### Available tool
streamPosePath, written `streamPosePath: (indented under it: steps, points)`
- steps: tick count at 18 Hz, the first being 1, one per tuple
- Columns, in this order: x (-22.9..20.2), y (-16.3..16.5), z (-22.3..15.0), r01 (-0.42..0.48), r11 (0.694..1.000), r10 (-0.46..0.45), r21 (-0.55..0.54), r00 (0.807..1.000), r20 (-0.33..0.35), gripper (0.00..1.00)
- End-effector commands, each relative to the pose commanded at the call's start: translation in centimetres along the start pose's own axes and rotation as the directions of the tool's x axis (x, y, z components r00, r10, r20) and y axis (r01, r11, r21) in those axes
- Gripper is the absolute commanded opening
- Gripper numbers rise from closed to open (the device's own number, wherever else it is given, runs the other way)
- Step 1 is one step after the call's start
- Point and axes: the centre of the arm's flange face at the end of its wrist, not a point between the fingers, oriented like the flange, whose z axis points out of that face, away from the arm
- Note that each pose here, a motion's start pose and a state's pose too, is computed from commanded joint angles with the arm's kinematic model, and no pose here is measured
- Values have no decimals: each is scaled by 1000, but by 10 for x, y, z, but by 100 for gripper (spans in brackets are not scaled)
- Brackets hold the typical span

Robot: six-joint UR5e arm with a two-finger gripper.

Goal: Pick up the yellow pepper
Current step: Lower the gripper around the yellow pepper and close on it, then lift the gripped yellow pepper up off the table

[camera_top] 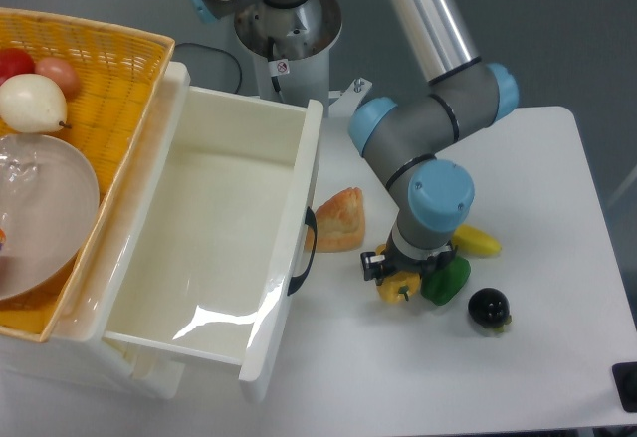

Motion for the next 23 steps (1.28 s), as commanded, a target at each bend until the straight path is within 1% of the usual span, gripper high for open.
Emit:
streamPosePath:
  steps: [2, 4, 6, 7, 8, 10, 11, 13, 14, 17, 19, 20, 21, 23]
  points:
    - [-6, 1, -15, -60, 998, 60, 24, 998, 12, 13]
    - [-8, -2, -28, -129, 991, 127, 42, 991, 29, 13]
    - [-10, -2, -46, -232, 971, 229, 60, 972, 54, 13]
    - [-11, 1, -51, -280, 958, 278, 56, 959, 54, 13]
    - [-11, 3, -60, -332, 941, 328, 58, 942, 66, 13]
    - [-8, 6, -72, -449, 892, 443, 55, 892, 88, 13]
    - [-6, 8, -74, -496, 867, 491, 50, 867, 84, 13]
    - [3, 9, -72, -562, 826, 561, 34, 827, 48, 13]
    - [10, 9, -71, -595, 803, 594, 30, 803, 34, 13]
    - [23, 12, -75, -712, 702, 712, 19, 702, 10, 13]
    - [25, 16, -71, -757, 654, 757, 13, 654, -20, 13]
    - [25, 16, -71, -777, 629, 777, 12, 629, -20, 13]
    - [25, 17, -70, -792, 610, 792, 12, 610, -25, 13]
    - [24, 18, -70, -804, 594, 804, 11, 594, -28, 13]
